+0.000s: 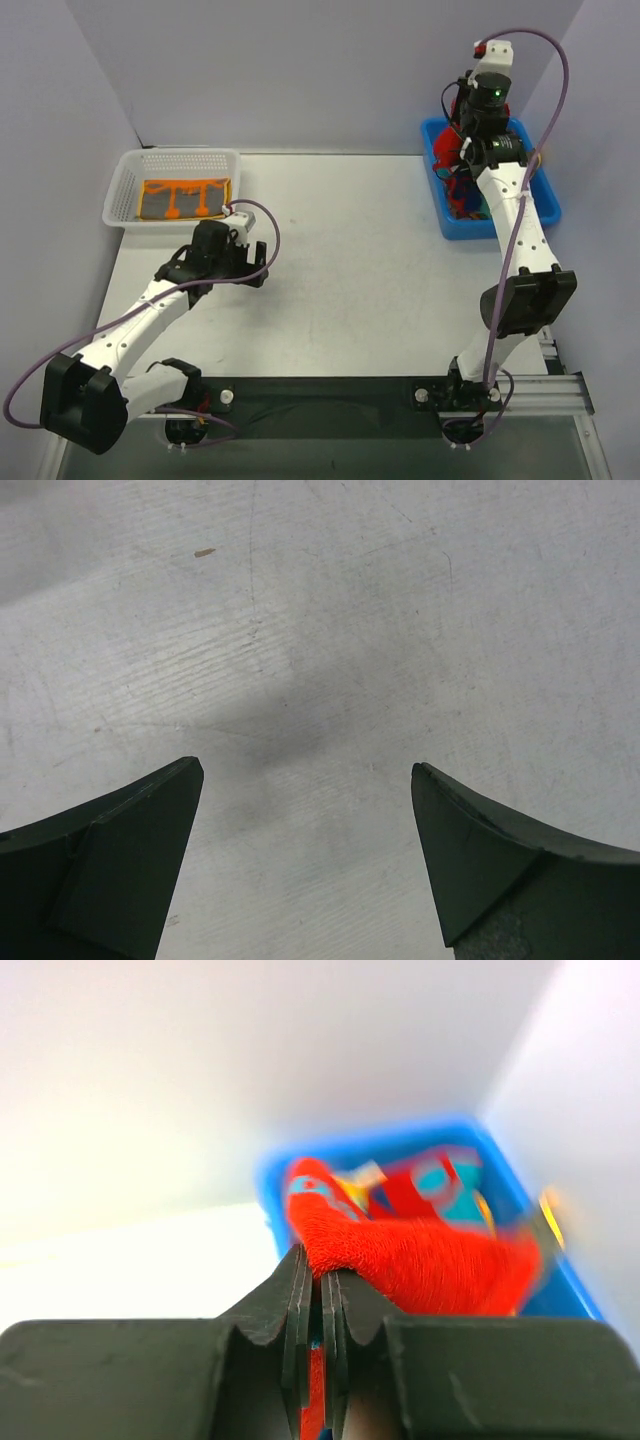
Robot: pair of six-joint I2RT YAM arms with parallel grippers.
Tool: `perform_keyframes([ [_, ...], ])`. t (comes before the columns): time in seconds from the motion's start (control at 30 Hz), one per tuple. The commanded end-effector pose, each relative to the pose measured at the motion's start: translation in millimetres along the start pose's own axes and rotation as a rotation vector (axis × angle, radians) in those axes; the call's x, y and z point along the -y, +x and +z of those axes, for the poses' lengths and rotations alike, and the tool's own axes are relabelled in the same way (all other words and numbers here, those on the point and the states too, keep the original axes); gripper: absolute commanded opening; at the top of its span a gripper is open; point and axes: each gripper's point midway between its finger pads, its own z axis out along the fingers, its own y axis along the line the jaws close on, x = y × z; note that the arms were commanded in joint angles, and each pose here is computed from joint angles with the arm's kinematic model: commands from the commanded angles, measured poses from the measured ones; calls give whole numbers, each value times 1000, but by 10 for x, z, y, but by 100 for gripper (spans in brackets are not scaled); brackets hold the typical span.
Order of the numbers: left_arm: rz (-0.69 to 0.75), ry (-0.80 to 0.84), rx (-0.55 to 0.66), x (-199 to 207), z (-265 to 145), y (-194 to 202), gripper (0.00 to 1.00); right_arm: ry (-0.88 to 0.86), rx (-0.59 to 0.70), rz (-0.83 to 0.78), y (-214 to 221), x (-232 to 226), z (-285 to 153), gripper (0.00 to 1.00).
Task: Fold and stack the towels
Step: Grab crumpled towel, then move the towel to the center of the board
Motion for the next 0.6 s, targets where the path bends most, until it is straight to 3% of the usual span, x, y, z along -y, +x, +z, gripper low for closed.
perform_keyframes([
  [0.0,17,-1,91,20,-88,-262,97,-114,251,26,-898,-254,-280,0],
  [0.17,18,-10,94,4,-92,-264,97,-330,426,59,-1420,-879,-569,0],
  [0.33,17,-25,101,-24,-109,-280,97,-584,463,49,-1454,-1562,-941,0],
  [0.5,11,-41,120,-56,-146,-312,97,-744,345,64,-906,-2091,-1232,0],
  [0.57,6,-54,136,-81,-184,-338,97,-819,222,53,-363,-2260,-1381,0],
])
